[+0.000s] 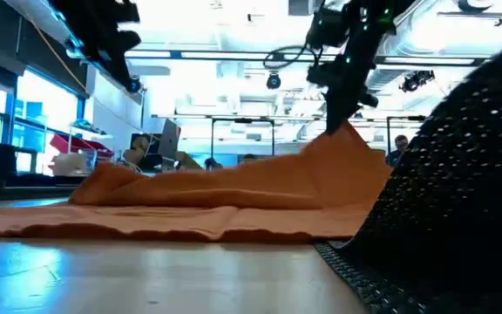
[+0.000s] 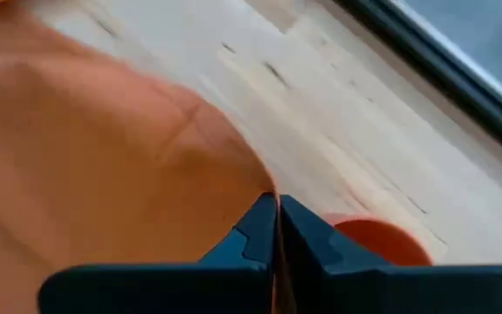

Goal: Set table place
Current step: Fold the orange table napkin

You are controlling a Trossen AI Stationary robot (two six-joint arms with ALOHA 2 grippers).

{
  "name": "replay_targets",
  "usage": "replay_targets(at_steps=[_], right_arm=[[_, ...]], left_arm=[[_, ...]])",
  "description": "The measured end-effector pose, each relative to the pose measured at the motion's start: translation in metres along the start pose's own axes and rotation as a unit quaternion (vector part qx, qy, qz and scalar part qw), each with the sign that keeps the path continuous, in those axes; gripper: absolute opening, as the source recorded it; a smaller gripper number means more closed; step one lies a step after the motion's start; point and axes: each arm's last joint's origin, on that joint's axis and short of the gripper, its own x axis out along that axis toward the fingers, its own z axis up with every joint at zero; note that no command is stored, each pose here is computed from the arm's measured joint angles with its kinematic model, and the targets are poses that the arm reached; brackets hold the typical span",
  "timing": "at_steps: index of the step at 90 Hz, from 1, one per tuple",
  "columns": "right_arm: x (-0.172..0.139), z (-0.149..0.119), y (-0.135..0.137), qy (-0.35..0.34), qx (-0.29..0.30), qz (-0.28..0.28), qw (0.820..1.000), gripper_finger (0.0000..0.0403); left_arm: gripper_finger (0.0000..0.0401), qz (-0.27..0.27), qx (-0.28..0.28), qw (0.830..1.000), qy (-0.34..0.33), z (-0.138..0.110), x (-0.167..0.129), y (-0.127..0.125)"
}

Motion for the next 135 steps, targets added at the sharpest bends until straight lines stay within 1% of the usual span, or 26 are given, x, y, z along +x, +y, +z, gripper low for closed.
replay_targets(at_steps=[6,12,19,25,28,32,36,39,41,43,46,49,54,62,66,70,73,82,89,92,95,108,116,125,135], right_arm=[[0.001,0.0,0.003,0.003,-0.022,0.014,1.0,0.0],[-0.001,-0.003,0.01,0.009,-0.046,0.045,0.998,0.0],[-0.006,-0.008,0.024,0.025,-0.08,0.112,0.99,0.0],[-0.013,-0.017,0.04,0.046,-0.12,0.192,0.973,0.0],[-0.016,-0.022,0.05,0.06,-0.144,0.24,0.958,0.0],[-0.02,-0.029,0.063,0.08,-0.181,0.314,0.929,0.0],[-0.025,-0.039,0.079,0.099,-0.217,0.396,0.887,0.0],[-0.029,-0.047,0.089,0.112,-0.241,0.446,0.855,0.0],[-0.031,-0.052,0.095,0.119,-0.255,0.471,0.836,0.0],[-0.033,-0.057,0.101,0.127,-0.266,0.483,0.824,0.0],[-0.034,-0.066,0.108,0.138,-0.279,0.484,0.818,0.0],[-0.033,-0.073,0.113,0.147,-0.285,0.465,0.825,0.0],[-0.03,-0.083,0.119,0.159,-0.281,0.419,0.849,0.0],[-0.027,-0.094,0.126,0.17,-0.26,0.37,0.876,0.0],[-0.026,-0.098,0.128,0.175,-0.245,0.353,0.886,0.0],[-0.026,-0.102,0.13,0.184,-0.231,0.345,0.891,0.0],[-0.027,-0.104,0.132,0.19,-0.224,0.342,0.893,0.0],[-0.03,-0.109,0.137,0.2,-0.207,0.333,0.898,0.0],[-0.031,-0.113,0.141,0.202,-0.203,0.326,0.901,0.0],[-0.032,-0.115,0.142,0.204,-0.202,0.326,0.901,0.0],[-0.033,-0.116,0.143,0.206,-0.2,0.326,0.901,0.0],[-0.034,-0.119,0.147,0.21,-0.19,0.326,0.902,0.0],[-0.034,-0.119,0.147,0.213,-0.182,0.324,0.904,0.0],[-0.034,-0.119,0.147,0.214,-0.175,0.323,0.905,0.0],[-0.034,-0.12,0.147,0.217,-0.171,0.322,0.906,0.0]], left_arm=[[0.0001,-0.059,-0.016,0.998,0.031,-0.003,0.01,-0.001],[0.0001,-0.105,-0.028,0.992,0.067,-0.008,0.018,-0.002],[0.0001,-0.133,-0.032,0.986,0.092,-0.011,0.025,-0.004],[0.0001,-0.154,-0.03,0.983,0.095,-0.013,0.029,-0.008],[0.0001,-0.168,-0.025,0.981,0.089,-0.013,0.031,-0.01],[0.0001,-0.192,-0.017,0.978,0.076,-0.01,0.034,-0.014],[0.0001,-0.22,-0.008,0.974,0.06,-0.007,0.037,-0.02],[0.0001,-0.244,-0.002,0.969,0.048,-0.004,0.04,-0.024],[0.0001,-0.258,0.005,0.965,0.042,-0.003,0.042,-0.027],[0.0001,-0.268,0.014,0.963,0.039,-0.002,0.044,-0.03],[0.0001,-0.284,0.029,0.958,0.03,0.0,0.048,-0.036],[0.0001,-0.3,0.047,0.953,0.019,0.002,0.051,-0.041],[0.0001,-0.327,0.082,0.941,-0.001,0.004,0.057,-0.051],[0.0002,-0.378,0.146,0.914,-0.008,0.002,0.069,-0.068],[0.0006,-0.405,0.175,0.898,-0.004,-0.002,0.075,-0.076],[0.0012,-0.422,0.198,0.885,0.005,-0.006,0.081,-0.083],[0.0018,-0.425,0.213,0.88,0.013,-0.01,0.086,-0.087],[0.0043,-0.417,0.251,0.873,0.032,-0.02,0.098,-0.096],[0.0066,-0.416,0.27,0.868,0.031,-0.02,0.104,-0.101],[0.0076,-0.414,0.27,0.868,0.03,-0.018,0.105,-0.103],[0.0087,-0.409,0.265,0.873,0.033,-0.017,0.107,-0.104],[0.0131,-0.358,0.22,0.905,0.06,-0.008,0.127,-0.108],[0.0153,-0.331,0.202,0.919,0.072,-0.002,0.144,-0.112],[0.017,-0.296,0.2,0.931,0.08,0.003,0.16,-0.115],[0.0173,-0.257,0.204,0.94,0.094,0.005,0.176,-0.119]])
